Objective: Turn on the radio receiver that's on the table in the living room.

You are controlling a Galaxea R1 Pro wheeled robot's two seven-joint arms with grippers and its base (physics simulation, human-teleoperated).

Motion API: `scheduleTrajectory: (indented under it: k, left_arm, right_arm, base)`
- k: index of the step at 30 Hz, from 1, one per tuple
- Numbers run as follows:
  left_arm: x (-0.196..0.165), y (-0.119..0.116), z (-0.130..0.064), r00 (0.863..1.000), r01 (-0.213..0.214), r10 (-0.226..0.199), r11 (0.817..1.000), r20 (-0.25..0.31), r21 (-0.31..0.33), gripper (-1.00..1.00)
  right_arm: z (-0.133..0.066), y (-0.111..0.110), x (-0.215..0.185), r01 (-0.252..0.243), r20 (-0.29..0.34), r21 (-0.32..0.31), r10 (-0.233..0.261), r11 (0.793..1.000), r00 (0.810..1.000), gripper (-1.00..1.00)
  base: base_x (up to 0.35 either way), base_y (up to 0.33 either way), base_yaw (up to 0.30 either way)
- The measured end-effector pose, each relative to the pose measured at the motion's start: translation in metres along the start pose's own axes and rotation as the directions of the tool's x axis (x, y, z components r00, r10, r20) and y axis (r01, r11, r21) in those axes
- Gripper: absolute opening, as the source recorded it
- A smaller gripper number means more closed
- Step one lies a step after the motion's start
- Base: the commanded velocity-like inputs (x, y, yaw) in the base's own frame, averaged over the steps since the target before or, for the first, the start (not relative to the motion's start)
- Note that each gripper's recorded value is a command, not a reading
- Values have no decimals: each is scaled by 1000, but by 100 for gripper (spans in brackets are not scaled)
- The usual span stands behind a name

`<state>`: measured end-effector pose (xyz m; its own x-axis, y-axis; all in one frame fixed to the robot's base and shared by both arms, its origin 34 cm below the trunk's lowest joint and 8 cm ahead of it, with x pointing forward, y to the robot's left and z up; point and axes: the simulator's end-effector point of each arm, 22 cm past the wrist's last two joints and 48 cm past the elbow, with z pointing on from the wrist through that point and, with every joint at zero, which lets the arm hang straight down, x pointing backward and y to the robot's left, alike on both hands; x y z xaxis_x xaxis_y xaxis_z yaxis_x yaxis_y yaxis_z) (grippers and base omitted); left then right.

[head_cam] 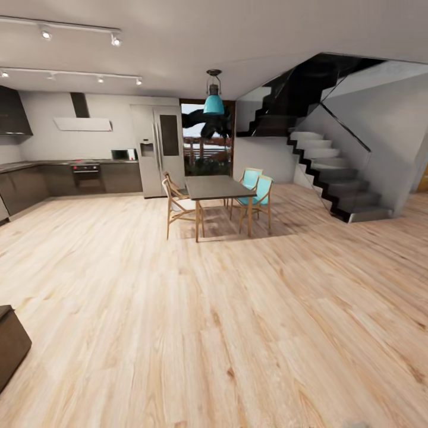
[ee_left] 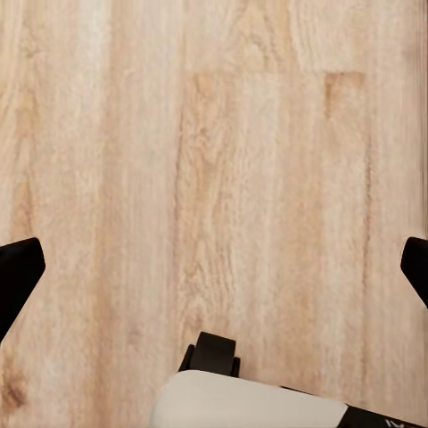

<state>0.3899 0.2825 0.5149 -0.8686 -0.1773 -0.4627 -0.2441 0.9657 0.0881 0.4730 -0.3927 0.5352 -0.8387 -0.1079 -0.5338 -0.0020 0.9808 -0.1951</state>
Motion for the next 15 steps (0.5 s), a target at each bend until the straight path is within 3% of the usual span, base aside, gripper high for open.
scheduleTrajectory:
  k: [15]
  left_arm:
    - [0,0,0,1000,-1,1,1000,0,0,100]
  right_arm:
    - [0,1,1,3,-2,-2,-3,1000,1000,100]
  base:
    - [0,0,-278]
